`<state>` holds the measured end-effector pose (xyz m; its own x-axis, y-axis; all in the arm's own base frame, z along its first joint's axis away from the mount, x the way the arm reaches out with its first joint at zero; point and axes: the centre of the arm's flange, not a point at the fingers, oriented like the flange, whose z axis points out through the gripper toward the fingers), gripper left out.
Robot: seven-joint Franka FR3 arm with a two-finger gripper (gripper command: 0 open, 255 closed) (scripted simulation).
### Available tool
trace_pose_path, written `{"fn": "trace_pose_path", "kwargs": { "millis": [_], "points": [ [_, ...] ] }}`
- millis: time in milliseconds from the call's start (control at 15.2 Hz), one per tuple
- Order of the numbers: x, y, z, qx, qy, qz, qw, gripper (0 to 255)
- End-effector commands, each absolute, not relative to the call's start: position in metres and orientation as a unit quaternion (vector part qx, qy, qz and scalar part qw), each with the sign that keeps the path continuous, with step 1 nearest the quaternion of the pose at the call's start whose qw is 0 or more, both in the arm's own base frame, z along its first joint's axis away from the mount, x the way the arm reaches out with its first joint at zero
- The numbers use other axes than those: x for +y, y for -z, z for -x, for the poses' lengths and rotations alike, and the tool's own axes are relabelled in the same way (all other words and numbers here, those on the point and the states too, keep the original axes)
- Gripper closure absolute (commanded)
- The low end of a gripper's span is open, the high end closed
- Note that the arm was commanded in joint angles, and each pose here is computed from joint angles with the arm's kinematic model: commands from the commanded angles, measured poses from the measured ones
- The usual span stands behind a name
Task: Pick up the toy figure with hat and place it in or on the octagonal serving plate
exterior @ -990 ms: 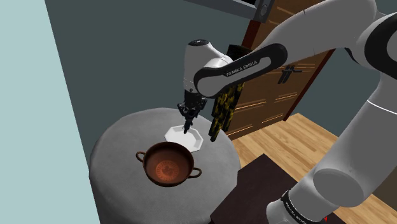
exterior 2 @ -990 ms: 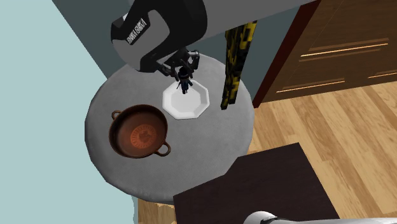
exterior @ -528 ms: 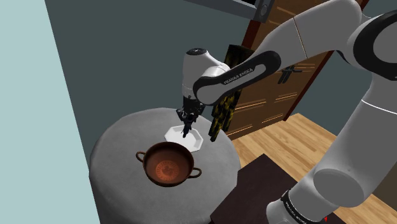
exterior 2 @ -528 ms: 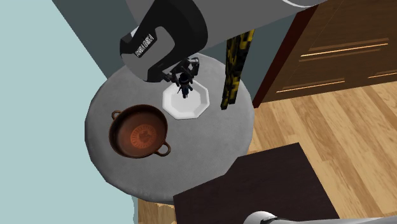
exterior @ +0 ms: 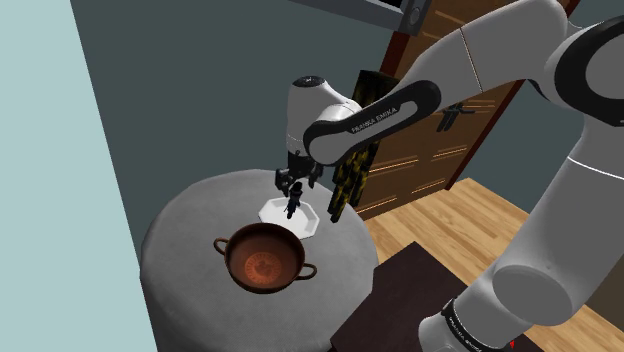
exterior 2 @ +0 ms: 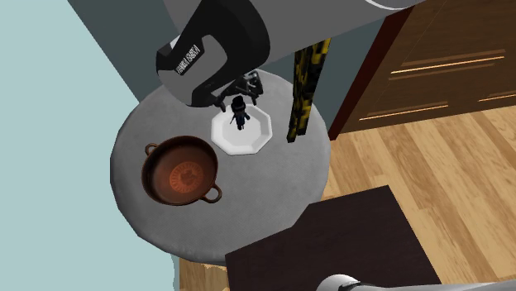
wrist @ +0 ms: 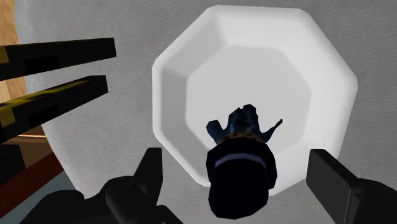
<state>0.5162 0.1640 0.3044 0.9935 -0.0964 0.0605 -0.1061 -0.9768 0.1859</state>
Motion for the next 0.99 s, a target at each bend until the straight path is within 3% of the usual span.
{"fn": "trace_pose_path", "kwargs": {
  "millis": [0, 396, 924],
  "points": [
    [0.164, -0.304, -0.516, -0.051, -0.026, -0.994, 0.095, 0],
    [0.174, -0.353, -0.514, -0.051, -0.026, -0.994, 0.095, 0],
    [0.174, -0.353, -0.514, -0.051, -0.026, -0.994, 0.095, 0]
  ]
}}
